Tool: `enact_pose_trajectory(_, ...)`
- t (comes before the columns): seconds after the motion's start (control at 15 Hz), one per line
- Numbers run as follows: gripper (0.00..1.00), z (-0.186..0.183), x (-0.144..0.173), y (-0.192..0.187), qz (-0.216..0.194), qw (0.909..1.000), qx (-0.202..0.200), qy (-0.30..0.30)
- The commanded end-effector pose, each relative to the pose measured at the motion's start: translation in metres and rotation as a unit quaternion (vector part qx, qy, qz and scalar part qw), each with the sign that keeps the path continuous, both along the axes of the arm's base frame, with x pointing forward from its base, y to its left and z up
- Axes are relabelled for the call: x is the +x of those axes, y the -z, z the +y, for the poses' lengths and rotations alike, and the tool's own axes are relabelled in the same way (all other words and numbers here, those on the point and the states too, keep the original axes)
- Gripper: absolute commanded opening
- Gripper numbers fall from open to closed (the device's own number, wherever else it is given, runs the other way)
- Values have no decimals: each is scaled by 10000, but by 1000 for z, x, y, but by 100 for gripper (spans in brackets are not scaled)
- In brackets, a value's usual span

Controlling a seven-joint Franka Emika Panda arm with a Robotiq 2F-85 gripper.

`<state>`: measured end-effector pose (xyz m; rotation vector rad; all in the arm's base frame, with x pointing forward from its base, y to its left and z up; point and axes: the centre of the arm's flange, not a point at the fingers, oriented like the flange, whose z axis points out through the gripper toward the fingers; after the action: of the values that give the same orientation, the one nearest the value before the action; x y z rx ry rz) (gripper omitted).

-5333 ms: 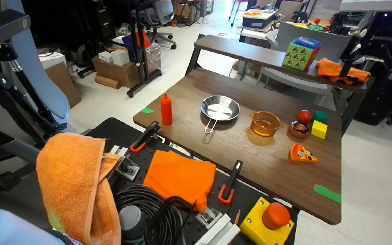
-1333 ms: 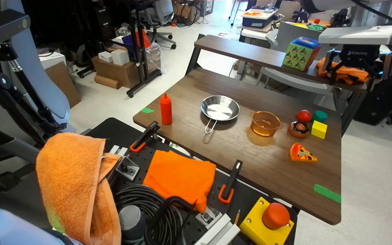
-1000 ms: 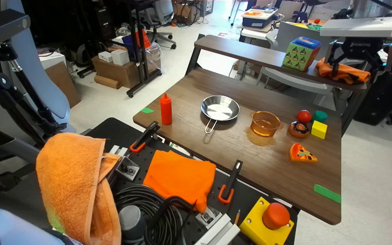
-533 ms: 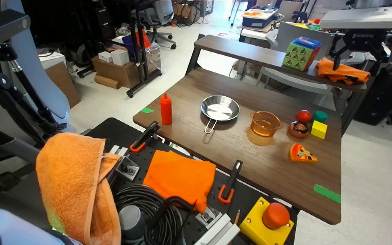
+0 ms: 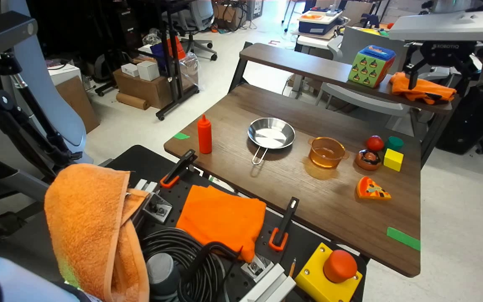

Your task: Pick up the yellow object from the table and put it in the pot

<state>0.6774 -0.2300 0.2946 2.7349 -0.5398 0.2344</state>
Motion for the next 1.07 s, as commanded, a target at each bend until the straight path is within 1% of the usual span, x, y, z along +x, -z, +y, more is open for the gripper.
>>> enact_pose_trajectory(0.0,100,8,-38,-2,-160,9998,-110,5)
enact_pose_trajectory(0.27,100,4,-48,3,-160,9998,-39,93)
enact_pose_trajectory(0.47,100,-3,-44,6,-52,9999,106,74)
enact_pose_trajectory(0.8,100,-9,-43,13,9,9997,216,69)
enact_pose_trajectory(1.0,100,-8,-57,15,-86,9998,169,72)
